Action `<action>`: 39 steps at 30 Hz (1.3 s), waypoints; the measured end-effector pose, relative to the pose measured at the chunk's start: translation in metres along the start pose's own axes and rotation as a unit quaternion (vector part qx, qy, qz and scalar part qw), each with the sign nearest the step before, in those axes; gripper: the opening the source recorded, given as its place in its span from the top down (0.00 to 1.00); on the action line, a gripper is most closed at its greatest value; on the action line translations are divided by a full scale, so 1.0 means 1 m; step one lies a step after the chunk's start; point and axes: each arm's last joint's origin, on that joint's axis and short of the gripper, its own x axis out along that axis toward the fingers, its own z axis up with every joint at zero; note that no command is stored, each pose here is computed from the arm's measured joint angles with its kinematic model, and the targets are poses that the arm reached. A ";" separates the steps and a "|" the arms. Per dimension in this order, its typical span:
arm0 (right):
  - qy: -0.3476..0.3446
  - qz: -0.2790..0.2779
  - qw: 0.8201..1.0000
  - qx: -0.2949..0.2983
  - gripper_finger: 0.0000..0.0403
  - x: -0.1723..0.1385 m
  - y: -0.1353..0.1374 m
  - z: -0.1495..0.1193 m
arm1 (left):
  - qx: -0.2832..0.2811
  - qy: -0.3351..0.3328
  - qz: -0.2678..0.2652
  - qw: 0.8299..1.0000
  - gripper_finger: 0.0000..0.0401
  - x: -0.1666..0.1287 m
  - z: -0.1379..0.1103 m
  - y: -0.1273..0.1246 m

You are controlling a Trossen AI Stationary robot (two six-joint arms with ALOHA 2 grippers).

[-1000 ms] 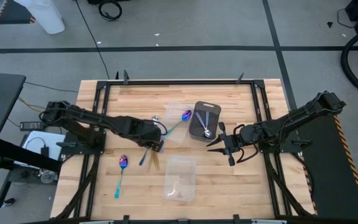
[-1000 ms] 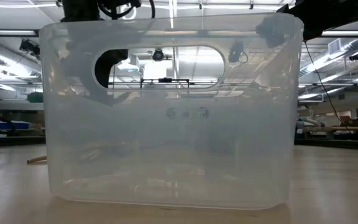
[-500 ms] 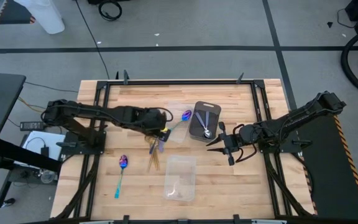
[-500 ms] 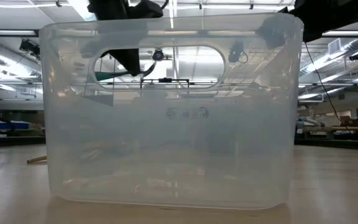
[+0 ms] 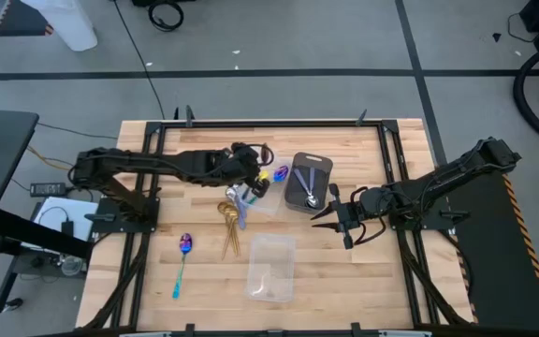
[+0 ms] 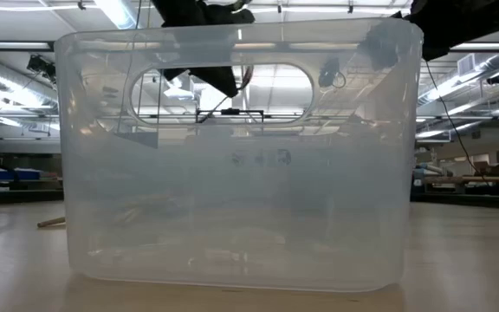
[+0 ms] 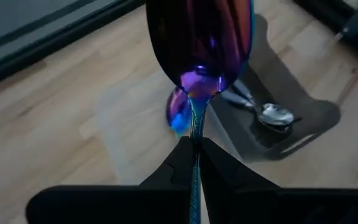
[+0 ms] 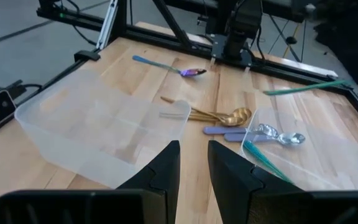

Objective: Sort silverware by color (type)
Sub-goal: Put the blue spoon into the top transparent bin

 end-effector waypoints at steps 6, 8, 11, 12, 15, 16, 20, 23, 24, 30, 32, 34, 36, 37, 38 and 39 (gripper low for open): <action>0.002 0.000 1.000 0.000 0.77 0.000 0.000 0.000 | 0.059 -0.022 0.000 0.998 0.94 0.013 0.005 -0.001; 0.005 0.001 1.000 0.002 0.77 0.000 0.000 -0.001 | 0.076 -0.029 -0.004 0.997 0.94 0.016 0.006 -0.003; 0.009 0.000 1.000 0.002 0.77 0.000 0.000 -0.002 | 0.100 -0.034 -0.002 0.994 0.94 0.024 0.005 -0.005; 0.010 -0.001 1.000 0.002 0.77 0.000 0.000 -0.002 | 0.108 -0.027 0.002 0.994 0.94 0.025 0.003 -0.004; 0.012 -0.002 1.000 0.002 0.77 0.000 0.000 -0.002 | 0.119 -0.026 0.003 0.992 0.94 0.033 0.001 -0.007; 0.011 -0.003 1.000 0.002 0.77 0.000 0.001 -0.002 | 0.126 -0.020 0.007 0.992 0.94 0.036 -0.001 -0.007; 0.012 -0.003 1.000 0.003 0.77 0.000 0.001 -0.002 | 0.149 -0.007 0.015 0.989 0.94 0.048 -0.007 -0.008; 0.014 -0.004 1.000 0.002 0.77 0.000 0.001 -0.002 | 0.154 0.000 0.017 0.988 0.94 0.054 -0.011 -0.010; 0.013 -0.004 1.000 0.003 0.77 0.000 0.001 -0.002 | 0.156 0.005 0.021 0.988 0.94 0.055 -0.012 -0.009; 0.014 -0.004 1.000 0.002 0.77 0.000 0.001 -0.002 | 0.148 0.006 0.022 0.989 0.94 0.059 -0.014 -0.010; 0.013 -0.004 1.000 0.003 0.77 0.000 0.001 -0.002 | 0.148 0.007 0.022 0.989 0.94 0.059 -0.014 -0.010; 0.014 -0.004 1.000 0.004 0.77 0.000 0.001 -0.003 | 0.148 0.007 0.022 0.989 0.94 0.059 -0.014 -0.010; 0.015 -0.004 1.000 0.004 0.77 0.000 0.001 -0.003 | 0.144 0.007 0.022 0.989 0.94 0.059 -0.014 -0.010; 0.015 -0.003 1.000 0.004 0.77 0.000 0.001 -0.003 | 0.142 0.007 0.022 0.990 0.94 0.059 -0.014 -0.010; 0.015 -0.003 1.000 0.005 0.77 0.000 0.001 -0.003 | 0.139 0.008 0.022 0.990 0.94 0.059 -0.014 -0.010; 0.015 -0.004 1.000 0.006 0.77 0.000 0.001 -0.003 | 0.137 0.007 0.022 0.990 0.94 0.060 -0.014 -0.010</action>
